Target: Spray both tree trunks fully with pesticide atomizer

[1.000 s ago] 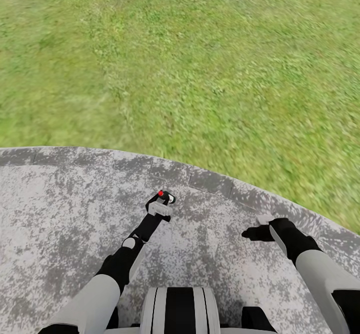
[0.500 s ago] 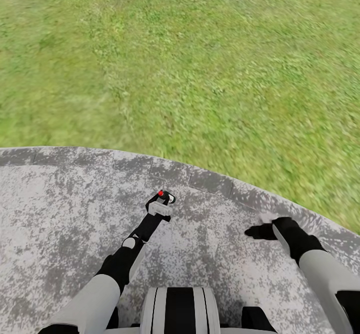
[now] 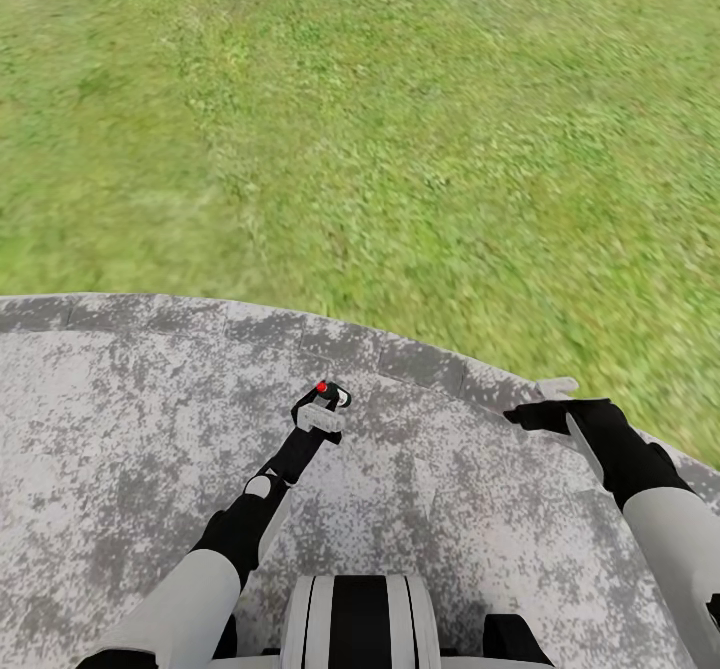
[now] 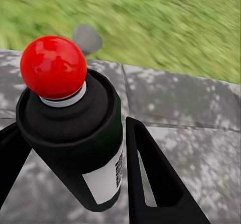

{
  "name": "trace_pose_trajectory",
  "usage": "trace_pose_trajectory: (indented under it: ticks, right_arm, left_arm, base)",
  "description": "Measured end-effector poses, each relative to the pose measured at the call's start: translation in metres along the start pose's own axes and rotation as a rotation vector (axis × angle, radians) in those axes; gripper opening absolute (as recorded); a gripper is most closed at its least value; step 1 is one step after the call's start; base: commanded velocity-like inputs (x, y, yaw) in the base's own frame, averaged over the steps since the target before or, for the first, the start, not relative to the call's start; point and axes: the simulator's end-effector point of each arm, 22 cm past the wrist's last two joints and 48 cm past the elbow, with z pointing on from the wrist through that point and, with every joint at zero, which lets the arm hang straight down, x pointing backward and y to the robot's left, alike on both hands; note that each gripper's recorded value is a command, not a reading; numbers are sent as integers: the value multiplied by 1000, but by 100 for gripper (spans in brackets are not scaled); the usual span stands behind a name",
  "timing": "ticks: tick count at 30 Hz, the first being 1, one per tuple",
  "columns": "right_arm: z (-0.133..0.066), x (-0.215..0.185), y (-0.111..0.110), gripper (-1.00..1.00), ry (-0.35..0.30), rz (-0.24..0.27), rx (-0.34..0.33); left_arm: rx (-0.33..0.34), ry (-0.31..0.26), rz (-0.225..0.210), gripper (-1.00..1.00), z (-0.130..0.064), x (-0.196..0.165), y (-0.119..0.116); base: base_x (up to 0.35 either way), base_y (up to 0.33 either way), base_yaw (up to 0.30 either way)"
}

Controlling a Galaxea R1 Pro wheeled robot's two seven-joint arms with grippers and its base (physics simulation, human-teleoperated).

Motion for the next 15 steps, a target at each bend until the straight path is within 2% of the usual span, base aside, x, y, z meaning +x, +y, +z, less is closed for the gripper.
trace_pose_trajectory:
  ticks: [15]
  right_arm:
    - [-8, -10, 0, 100, -23, -1, 0]
  left_arm:
    - [0, -15, 8, -100, 1, -12, 0]
  base:
    - [0, 0, 0]
